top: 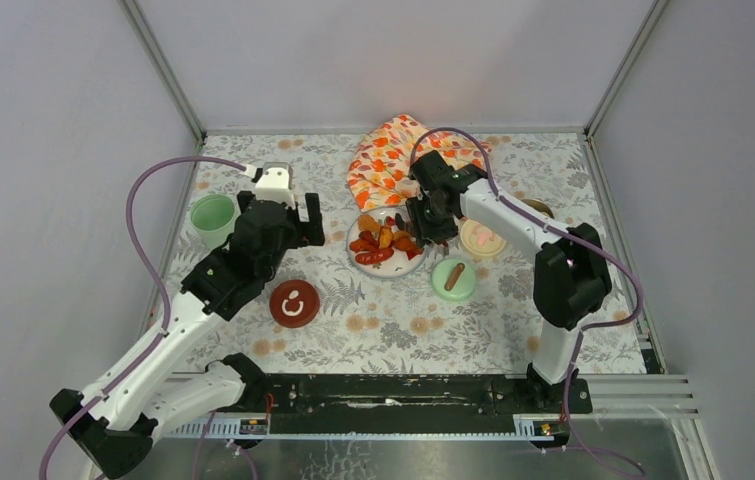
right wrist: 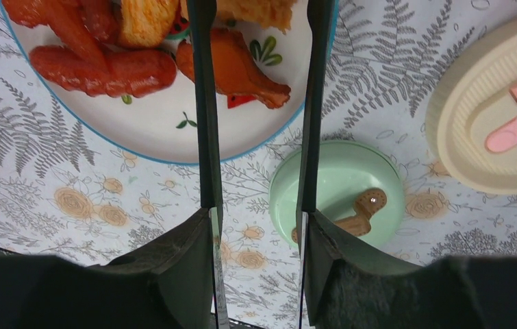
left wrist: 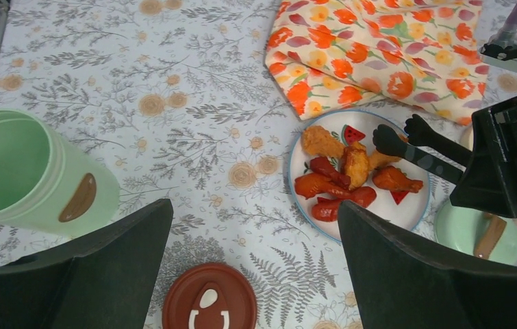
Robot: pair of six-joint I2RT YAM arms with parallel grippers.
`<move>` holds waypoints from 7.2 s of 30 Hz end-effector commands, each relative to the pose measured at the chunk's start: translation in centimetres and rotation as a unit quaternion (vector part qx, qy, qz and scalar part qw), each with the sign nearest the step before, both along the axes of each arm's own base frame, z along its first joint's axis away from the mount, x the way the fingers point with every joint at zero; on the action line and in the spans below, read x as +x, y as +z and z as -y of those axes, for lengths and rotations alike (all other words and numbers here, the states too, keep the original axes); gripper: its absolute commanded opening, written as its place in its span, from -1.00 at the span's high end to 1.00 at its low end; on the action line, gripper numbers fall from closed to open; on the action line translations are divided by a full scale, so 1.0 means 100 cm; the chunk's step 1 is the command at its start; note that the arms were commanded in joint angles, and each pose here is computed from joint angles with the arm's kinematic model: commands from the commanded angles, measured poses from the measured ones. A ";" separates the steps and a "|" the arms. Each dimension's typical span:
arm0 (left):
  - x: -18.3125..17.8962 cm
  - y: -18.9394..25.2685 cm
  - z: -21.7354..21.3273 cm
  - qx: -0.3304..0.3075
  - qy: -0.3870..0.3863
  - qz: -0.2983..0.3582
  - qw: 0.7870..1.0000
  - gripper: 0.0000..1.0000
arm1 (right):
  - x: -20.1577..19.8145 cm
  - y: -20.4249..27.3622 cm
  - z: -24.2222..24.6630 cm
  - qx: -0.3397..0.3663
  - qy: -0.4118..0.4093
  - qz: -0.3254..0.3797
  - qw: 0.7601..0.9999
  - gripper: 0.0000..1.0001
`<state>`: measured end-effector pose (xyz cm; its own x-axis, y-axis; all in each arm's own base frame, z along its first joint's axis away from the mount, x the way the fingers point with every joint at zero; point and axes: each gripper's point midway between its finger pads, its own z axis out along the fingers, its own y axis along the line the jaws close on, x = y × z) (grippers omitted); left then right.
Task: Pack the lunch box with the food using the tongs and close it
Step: Pick up the fake food from the plate, then pick up the fake food at the center of the board, then place the fake food in the packing box.
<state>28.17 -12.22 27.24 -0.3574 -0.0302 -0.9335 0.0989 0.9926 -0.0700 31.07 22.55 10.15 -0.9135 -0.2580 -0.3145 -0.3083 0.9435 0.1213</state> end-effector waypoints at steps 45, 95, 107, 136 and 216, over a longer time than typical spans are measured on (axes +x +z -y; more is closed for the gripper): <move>0.007 0.021 -0.032 -0.062 0.025 0.035 0.997 -0.97 | -0.004 0.002 -0.034 0.081 -0.063 -0.090 0.991 0.07; 0.008 0.021 -0.034 -0.070 0.024 0.036 0.997 -0.97 | 0.002 0.028 -0.008 0.020 0.031 -0.043 0.998 0.80; 0.008 0.020 -0.037 -0.068 0.030 0.037 0.997 -0.97 | 0.010 0.016 -0.014 -0.016 0.062 -0.044 0.997 0.58; 0.007 0.022 -0.040 -0.069 0.034 0.041 0.996 -0.97 | 0.020 0.025 -0.024 -0.019 0.095 -0.024 0.995 -0.01; -0.040 0.047 -0.062 -0.076 0.060 0.134 0.986 -0.97 | -0.094 0.034 0.240 0.019 -0.463 -0.016 0.886 0.69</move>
<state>23.98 -6.56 30.42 -0.1571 -0.1869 -0.9697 0.0407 0.9799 -0.1955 21.11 -0.93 13.98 -0.8046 0.5292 -0.2694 0.5302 0.8445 0.0755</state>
